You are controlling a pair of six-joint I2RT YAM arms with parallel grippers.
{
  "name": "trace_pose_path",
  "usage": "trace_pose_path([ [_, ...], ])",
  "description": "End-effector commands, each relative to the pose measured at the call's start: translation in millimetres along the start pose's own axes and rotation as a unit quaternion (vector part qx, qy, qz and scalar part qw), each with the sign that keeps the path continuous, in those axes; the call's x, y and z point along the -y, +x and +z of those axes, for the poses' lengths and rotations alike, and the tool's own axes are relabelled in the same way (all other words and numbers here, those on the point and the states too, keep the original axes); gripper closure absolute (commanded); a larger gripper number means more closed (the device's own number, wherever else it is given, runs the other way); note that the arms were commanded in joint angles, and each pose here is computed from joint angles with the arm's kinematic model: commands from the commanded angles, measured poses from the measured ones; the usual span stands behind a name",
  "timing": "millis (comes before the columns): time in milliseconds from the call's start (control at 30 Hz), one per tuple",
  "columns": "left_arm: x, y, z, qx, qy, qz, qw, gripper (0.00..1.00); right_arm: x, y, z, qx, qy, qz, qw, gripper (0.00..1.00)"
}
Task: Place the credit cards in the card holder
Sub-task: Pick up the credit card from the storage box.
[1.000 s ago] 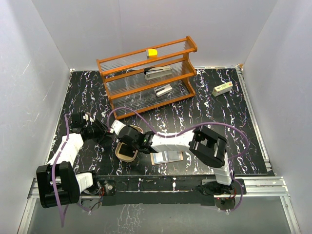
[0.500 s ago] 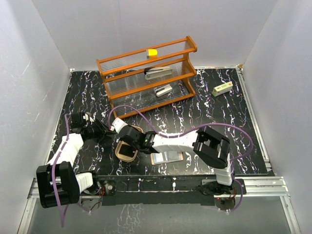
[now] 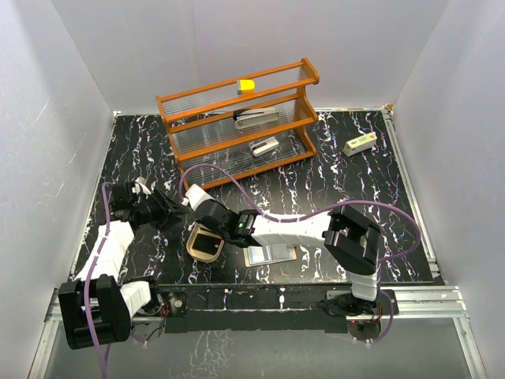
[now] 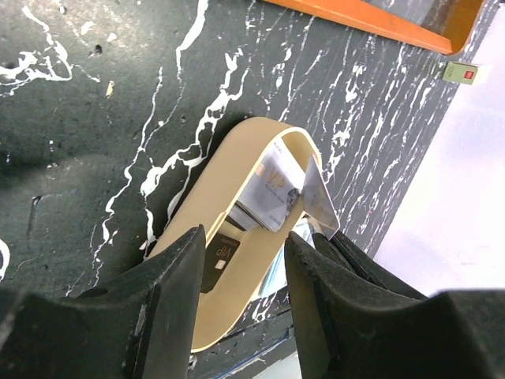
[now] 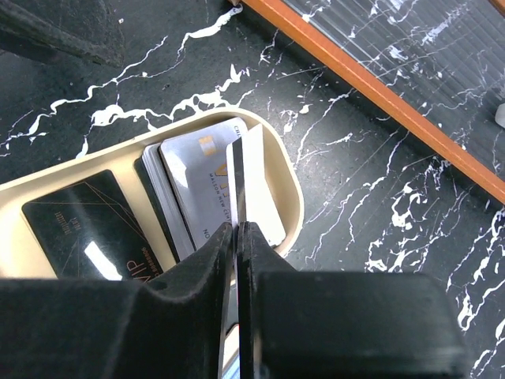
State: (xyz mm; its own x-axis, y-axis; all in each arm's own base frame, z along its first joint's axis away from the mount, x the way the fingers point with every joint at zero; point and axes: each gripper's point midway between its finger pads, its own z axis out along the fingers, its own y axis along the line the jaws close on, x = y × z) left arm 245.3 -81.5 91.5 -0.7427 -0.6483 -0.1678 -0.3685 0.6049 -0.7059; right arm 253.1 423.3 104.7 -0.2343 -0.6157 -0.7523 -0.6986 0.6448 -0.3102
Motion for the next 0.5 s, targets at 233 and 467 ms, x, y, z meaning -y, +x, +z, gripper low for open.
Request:
trace_pose_path([
  [233, 45.4, -0.5, -32.0, 0.028, 0.092, 0.071, 0.993, 0.53, 23.9, -35.5, -38.7, 0.045, 0.024, 0.072, 0.996, 1.00],
  [467, 74.3, 6.7, -51.5, 0.029, 0.157, 0.106, 0.981, 0.51, 27.3, -57.4, -70.3, 0.085, -0.024, 0.152, 0.984, 1.00],
])
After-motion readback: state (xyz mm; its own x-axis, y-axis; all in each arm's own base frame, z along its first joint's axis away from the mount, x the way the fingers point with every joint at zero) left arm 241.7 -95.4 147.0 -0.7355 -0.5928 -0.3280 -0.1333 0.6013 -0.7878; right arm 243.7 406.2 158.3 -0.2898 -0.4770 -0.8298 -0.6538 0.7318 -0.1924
